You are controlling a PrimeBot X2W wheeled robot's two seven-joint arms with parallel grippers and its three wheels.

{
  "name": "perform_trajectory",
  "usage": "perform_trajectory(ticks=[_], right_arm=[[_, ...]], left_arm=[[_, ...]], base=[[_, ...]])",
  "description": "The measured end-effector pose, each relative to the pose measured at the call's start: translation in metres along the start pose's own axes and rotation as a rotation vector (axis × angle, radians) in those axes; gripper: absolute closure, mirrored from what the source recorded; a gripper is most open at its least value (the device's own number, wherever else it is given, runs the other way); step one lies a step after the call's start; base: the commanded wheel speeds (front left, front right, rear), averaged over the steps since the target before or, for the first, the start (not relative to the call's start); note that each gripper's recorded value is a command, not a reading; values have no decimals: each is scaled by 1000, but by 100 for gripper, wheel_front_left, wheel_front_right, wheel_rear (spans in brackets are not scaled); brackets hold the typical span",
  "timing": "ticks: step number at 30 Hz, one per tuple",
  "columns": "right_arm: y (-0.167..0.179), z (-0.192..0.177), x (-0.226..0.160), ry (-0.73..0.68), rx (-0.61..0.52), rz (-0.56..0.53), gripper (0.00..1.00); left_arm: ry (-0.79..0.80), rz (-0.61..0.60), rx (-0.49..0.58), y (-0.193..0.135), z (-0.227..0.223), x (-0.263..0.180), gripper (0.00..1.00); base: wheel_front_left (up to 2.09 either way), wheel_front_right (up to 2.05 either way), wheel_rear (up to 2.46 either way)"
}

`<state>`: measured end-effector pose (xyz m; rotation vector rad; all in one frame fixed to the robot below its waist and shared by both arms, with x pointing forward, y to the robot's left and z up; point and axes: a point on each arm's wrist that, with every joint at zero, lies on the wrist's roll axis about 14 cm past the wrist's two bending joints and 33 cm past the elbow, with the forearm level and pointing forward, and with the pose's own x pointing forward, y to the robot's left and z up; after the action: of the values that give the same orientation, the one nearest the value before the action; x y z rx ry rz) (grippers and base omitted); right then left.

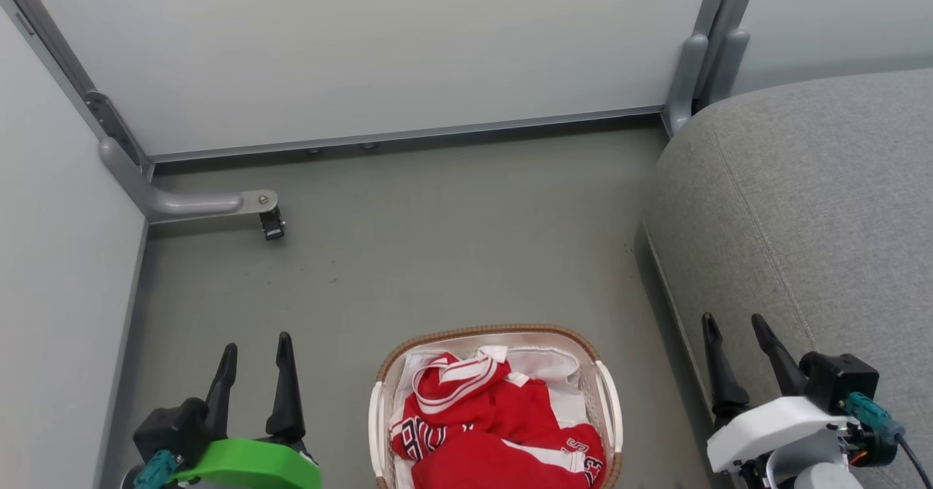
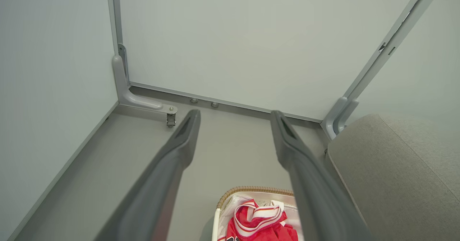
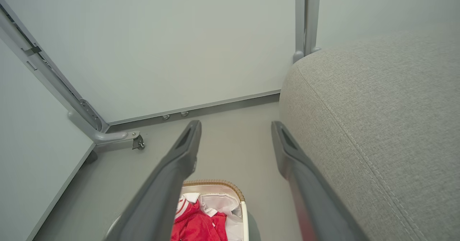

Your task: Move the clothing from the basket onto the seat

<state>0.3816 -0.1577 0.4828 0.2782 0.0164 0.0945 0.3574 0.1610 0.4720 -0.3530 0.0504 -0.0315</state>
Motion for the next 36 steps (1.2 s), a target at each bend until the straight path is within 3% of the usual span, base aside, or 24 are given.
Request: perform_trajectory(ticks=[23, 36], right_arm=[[10, -3, 0, -4, -158, 56, 0], [12, -3, -4, -6, -159, 60, 0]], left_arm=[[6, -28, 135, -4, -8, -6, 0], [7, -23, 133, -3, -9, -10, 0]], base=[[0, 0, 0], [0, 0, 0]])
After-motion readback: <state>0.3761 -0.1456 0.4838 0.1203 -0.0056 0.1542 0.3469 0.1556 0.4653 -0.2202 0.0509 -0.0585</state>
